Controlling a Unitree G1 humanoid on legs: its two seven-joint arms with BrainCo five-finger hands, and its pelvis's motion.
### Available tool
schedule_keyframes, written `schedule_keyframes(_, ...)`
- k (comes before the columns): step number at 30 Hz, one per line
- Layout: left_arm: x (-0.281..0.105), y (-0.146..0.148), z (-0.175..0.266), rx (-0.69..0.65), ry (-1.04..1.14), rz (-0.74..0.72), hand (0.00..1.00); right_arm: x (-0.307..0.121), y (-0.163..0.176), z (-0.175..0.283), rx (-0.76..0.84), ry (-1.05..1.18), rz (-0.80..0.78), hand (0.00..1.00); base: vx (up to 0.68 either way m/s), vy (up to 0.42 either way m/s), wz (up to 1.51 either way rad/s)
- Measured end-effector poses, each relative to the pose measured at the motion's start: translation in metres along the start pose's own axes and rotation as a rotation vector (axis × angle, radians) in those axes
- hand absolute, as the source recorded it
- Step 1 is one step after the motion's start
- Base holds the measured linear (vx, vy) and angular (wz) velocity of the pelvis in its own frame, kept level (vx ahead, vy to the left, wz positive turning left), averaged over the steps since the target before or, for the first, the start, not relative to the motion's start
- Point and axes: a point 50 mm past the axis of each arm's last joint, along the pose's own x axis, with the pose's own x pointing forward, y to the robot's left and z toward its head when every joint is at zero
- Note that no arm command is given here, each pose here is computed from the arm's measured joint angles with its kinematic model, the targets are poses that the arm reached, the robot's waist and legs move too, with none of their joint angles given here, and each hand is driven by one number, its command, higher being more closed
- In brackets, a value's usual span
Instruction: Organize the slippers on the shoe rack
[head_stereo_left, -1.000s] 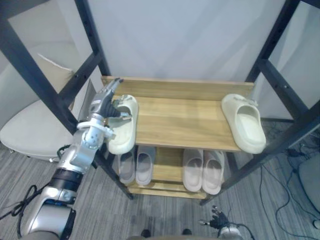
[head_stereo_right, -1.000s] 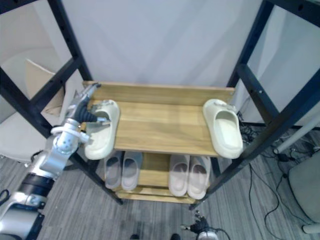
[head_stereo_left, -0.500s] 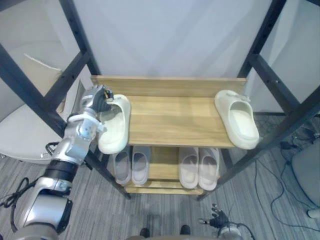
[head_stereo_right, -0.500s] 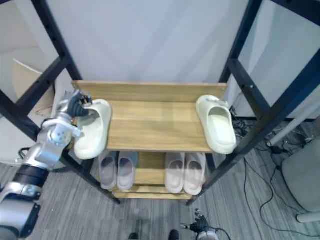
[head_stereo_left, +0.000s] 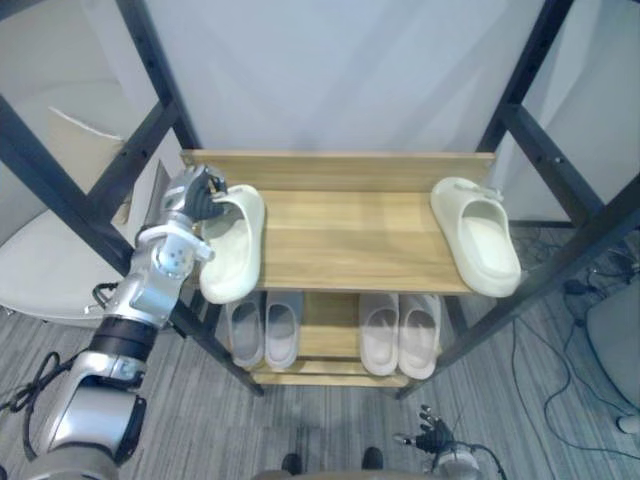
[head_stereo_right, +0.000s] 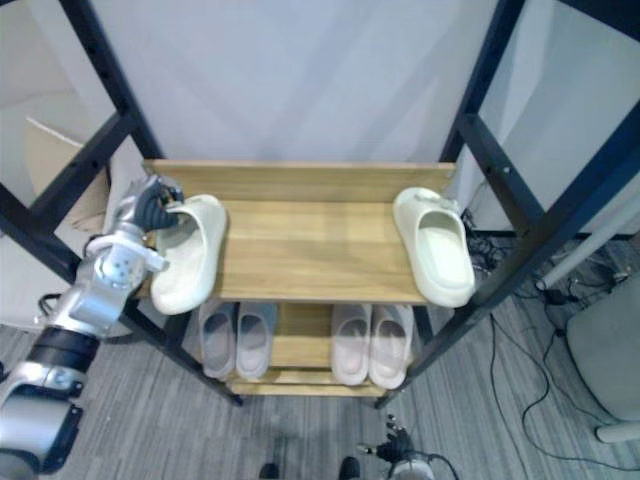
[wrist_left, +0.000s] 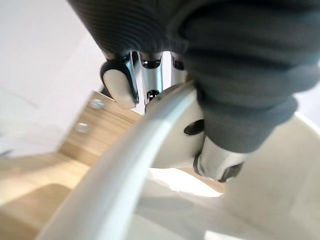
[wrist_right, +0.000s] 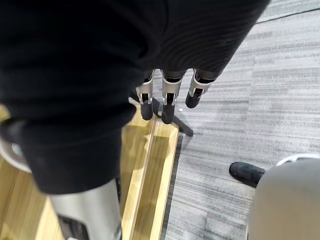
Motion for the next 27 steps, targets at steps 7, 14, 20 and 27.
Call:
schedule_keyframes(7,0.022,-0.014,0.053,-0.105,-0.135,0.019,1.00,0.004,0.000,0.009,-0.003,-0.023,0.001,0.00,-0.01,0.008,-0.01)
schedule_keyframes(14,0.045,0.000,0.101,-0.182,-0.241,0.124,1.00,0.005,-0.001,0.013,0.020,-0.030,-0.005,0.00,0.00,0.020,-0.16)
schedule_keyframes(20,0.058,0.000,0.117,-0.214,-0.232,0.144,1.00,0.007,-0.003,0.018,0.027,-0.046,-0.014,0.00,-0.04,0.006,-0.17)
schedule_keyframes(27,0.062,0.004,0.126,-0.232,-0.239,0.192,1.00,0.008,-0.007,0.021,0.064,-0.054,-0.039,0.00,-0.04,0.001,-0.12)
